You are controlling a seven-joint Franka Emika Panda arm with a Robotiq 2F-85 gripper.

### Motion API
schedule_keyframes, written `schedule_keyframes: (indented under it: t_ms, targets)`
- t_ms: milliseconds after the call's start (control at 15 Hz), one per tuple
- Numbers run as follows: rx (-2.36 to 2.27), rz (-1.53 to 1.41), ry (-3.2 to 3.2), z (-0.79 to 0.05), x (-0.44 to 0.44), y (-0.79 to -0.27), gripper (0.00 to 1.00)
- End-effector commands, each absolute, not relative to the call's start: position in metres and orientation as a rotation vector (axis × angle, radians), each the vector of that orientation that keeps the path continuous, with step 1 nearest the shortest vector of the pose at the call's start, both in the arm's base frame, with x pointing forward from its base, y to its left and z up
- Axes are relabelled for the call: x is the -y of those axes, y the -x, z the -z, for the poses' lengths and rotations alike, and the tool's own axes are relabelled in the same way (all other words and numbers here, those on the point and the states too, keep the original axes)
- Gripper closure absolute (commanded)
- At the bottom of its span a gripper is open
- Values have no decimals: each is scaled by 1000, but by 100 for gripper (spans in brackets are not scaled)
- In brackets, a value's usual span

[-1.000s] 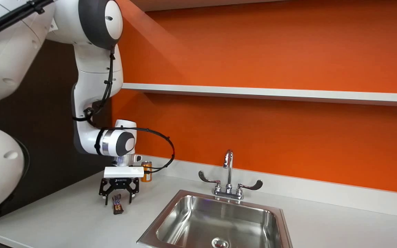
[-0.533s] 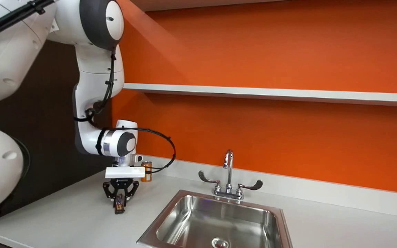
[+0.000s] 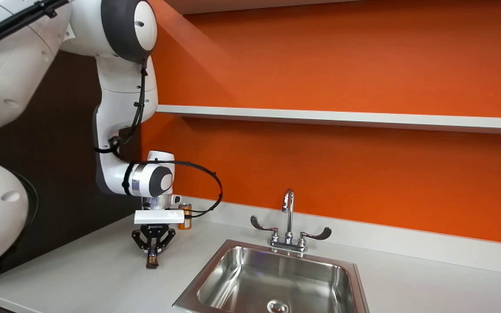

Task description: Put the chocolate bar on the bottom shelf

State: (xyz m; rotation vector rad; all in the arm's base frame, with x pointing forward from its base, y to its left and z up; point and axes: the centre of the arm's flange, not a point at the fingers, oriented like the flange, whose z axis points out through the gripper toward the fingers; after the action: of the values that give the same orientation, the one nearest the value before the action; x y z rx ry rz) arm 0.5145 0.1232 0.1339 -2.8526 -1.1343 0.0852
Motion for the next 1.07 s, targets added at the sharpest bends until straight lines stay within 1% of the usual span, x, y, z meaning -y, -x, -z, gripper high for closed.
schedule_keyframes:
  t_ms: [0,400,1000]
  targets:
    - [1122,-49,2852,-159,-120,-512,96]
    - [1051,1,2895,-201,-115,-498,96]
    - [751,68,2992,-291,-95,-429,96]
